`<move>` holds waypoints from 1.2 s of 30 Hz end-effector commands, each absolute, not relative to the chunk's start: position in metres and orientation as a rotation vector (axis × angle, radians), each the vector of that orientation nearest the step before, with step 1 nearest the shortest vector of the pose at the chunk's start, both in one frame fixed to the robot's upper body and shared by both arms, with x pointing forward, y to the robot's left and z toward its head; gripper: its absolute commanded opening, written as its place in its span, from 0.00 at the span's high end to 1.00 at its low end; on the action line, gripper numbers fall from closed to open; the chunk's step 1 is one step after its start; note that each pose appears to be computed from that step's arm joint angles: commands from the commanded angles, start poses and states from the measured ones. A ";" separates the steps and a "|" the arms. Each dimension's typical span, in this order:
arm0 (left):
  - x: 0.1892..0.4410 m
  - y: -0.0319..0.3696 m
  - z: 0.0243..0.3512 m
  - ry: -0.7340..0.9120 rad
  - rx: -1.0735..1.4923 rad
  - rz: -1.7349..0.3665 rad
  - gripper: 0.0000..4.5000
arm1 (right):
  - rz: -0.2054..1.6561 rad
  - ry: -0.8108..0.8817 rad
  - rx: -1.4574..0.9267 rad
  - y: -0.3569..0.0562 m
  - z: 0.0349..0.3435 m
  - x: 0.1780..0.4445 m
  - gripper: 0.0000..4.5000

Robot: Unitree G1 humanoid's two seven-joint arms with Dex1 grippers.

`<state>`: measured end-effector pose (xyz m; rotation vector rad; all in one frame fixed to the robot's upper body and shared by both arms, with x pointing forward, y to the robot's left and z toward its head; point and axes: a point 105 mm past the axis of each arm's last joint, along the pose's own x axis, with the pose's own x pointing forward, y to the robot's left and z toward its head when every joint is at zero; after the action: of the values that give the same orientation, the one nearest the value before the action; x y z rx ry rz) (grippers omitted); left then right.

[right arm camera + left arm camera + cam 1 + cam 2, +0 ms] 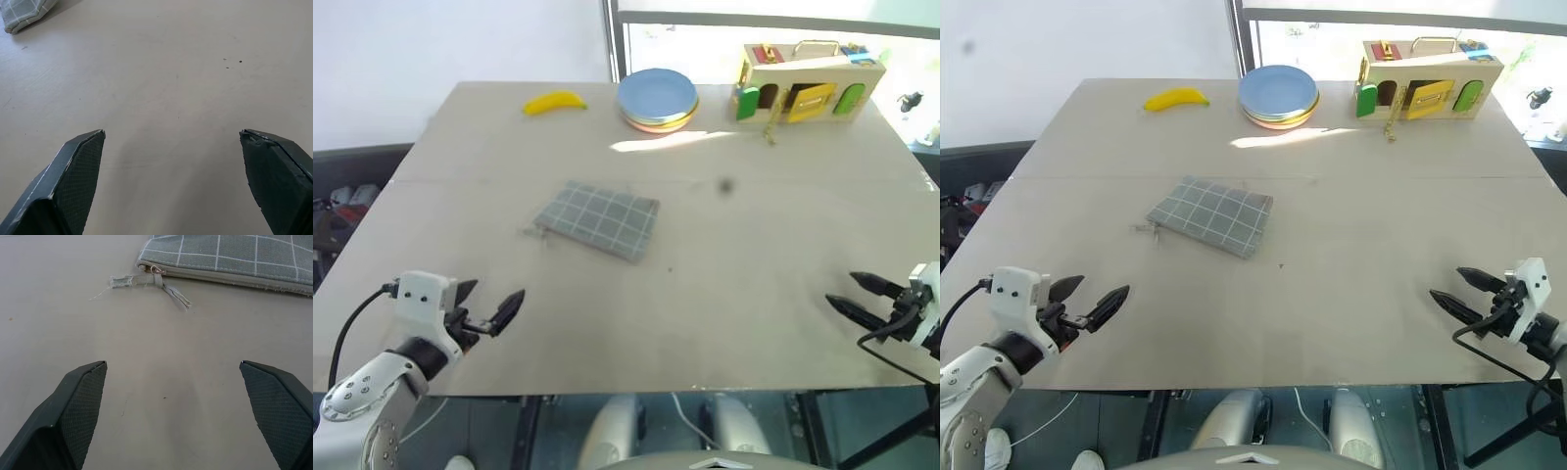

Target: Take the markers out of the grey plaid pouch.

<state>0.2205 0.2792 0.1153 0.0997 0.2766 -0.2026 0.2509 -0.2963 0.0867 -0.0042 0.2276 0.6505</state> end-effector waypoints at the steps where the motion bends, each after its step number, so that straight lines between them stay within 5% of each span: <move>1: 0.218 0.282 0.122 0.243 0.107 -0.211 0.00 | 0.654 0.187 -0.039 -0.302 0.100 0.251 0.01; 36: 0.221 0.289 0.109 0.216 0.055 -0.304 0.00 | 0.747 0.192 -0.061 -0.295 0.108 0.245 0.01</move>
<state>0.2173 0.2911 0.1016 0.0484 0.2418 -0.2692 0.2457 -0.2956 0.0914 -0.0222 0.2397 0.7184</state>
